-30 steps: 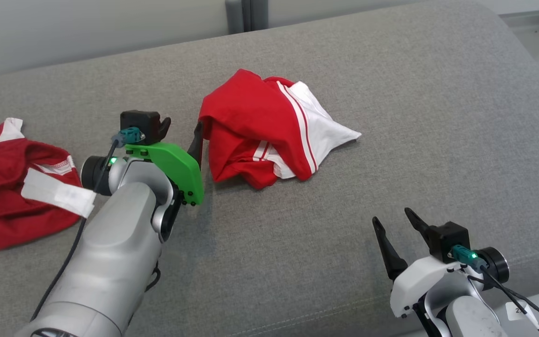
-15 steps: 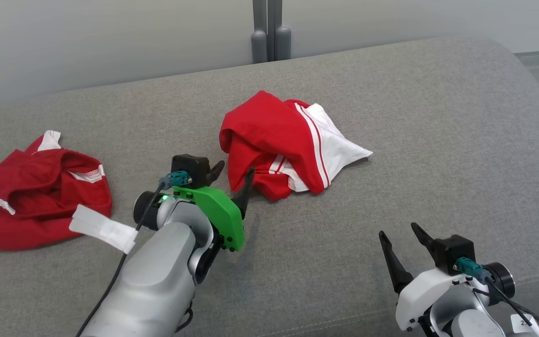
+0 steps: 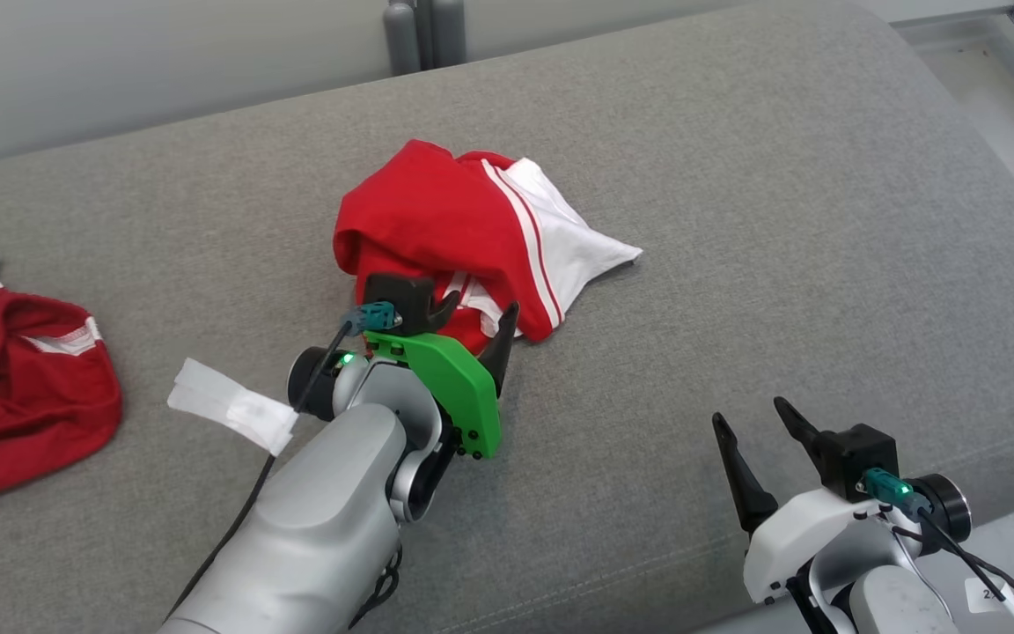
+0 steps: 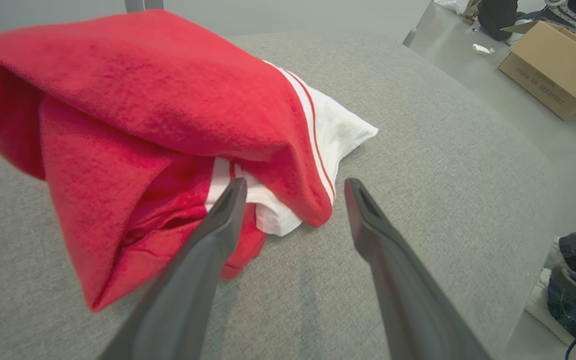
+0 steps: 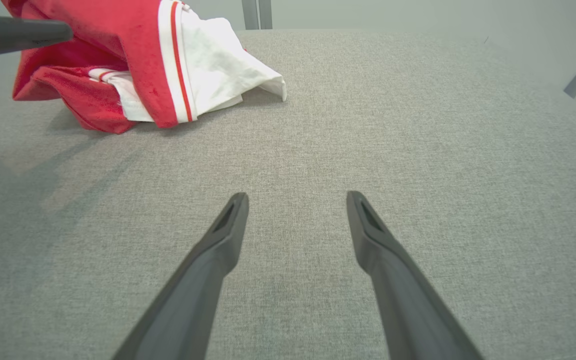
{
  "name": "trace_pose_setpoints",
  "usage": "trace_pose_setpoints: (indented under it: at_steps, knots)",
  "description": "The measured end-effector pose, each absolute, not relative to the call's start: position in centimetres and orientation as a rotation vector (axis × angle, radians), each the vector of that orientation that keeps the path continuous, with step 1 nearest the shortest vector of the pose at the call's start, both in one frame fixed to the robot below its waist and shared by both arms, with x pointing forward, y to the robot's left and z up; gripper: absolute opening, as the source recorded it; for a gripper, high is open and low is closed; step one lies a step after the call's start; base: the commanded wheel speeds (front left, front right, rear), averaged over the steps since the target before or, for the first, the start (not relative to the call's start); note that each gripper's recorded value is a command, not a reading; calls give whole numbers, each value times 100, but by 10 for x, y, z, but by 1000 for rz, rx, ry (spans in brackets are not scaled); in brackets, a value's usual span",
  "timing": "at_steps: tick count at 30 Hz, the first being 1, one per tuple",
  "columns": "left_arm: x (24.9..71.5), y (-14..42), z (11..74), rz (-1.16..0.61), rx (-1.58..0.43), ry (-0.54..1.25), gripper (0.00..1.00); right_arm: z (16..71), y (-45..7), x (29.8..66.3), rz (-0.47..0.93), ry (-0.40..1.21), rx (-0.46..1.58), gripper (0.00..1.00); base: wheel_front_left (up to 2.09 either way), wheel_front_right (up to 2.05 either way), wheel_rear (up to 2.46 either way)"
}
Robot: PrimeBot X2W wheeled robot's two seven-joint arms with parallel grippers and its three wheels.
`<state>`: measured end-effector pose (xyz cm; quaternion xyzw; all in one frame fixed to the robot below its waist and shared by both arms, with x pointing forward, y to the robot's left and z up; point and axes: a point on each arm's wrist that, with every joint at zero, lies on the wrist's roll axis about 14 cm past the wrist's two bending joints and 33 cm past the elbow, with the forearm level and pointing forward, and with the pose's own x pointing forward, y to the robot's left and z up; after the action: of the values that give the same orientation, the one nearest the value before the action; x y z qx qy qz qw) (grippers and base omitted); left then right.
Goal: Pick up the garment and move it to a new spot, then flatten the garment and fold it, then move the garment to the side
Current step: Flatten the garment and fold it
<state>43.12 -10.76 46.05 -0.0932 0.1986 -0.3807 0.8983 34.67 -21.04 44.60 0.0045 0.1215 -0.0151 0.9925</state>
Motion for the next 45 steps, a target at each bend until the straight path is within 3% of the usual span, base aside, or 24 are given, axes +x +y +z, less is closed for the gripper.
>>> trace_pose_setpoints:
  at_steps: [14, 15, 16, 17, 30, 37, 45]
  knots:
    - [463, -121, 442, -724, -296, 497, 99, 430, -234, 334, -111, 294, 15, 100, 0, 0, 0]
    - [466, -120, 445, -719, -304, 482, 44, 429, -234, 334, -111, 295, 16, 100, 0, 0, 0]
    - [470, -120, 450, -719, -310, 468, 16, 429, -233, 334, -109, 294, 16, 100, 0, 0, 0]
    - [472, -119, 454, -717, -321, 453, 0, 429, -232, 335, -106, 293, 16, 100, 0, 0, 0]
    - [495, -89, 511, -632, -505, 268, 0, 437, -216, 344, -49, 265, 11, 100, 0, 0, 0]
    - [520, -29, 543, -498, -532, 146, 0, 440, -207, 343, -23, 258, 12, 100, 0, 0, 0]
    - [525, 53, 520, -300, -473, 175, 0, 445, -201, 346, -1, 243, 11, 100, 0, 0, 0]
